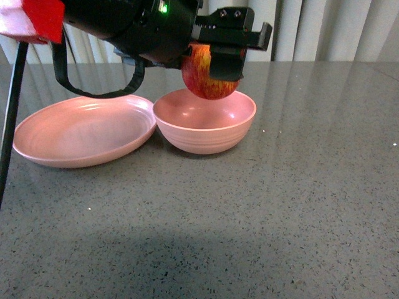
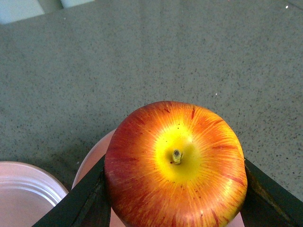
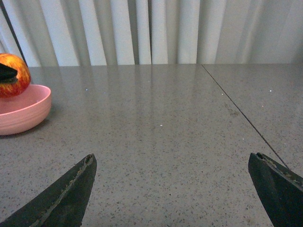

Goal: Move apple from plate to bowl

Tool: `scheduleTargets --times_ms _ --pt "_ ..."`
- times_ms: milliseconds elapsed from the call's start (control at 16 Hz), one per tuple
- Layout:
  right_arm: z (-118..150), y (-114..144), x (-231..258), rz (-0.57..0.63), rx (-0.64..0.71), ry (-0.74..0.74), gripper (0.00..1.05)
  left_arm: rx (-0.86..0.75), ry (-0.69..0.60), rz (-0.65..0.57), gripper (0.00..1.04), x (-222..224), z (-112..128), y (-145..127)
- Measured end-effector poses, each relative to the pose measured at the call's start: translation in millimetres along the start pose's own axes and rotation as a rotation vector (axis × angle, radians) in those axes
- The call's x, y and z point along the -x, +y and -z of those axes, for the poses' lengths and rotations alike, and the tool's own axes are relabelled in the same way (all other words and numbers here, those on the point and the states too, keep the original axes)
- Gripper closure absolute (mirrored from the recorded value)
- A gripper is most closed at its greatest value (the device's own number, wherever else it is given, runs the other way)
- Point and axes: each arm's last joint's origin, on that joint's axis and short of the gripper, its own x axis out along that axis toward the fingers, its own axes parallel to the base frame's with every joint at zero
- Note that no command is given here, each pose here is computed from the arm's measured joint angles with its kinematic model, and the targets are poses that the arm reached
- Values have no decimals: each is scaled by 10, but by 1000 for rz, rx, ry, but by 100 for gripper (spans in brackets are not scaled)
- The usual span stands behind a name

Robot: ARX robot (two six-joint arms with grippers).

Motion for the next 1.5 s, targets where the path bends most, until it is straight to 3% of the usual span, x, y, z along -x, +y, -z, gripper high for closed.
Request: scheduleTargets --times_ms 375,938,1188,1312,1500 --pt "0 0 0 0 0 0 7 32 90 -24 39 -211 232 105" --pt "0 0 0 0 0 0 7 41 127 -11 39 -298 250 107" --pt "0 0 0 0 0 0 7 42 127 -10 24 -299 249 107" --pt "0 0 0 0 0 0 7 44 111 -1 7 -298 203 113" --pt "0 0 0 0 0 0 7 44 110 -1 7 -296 200 113"
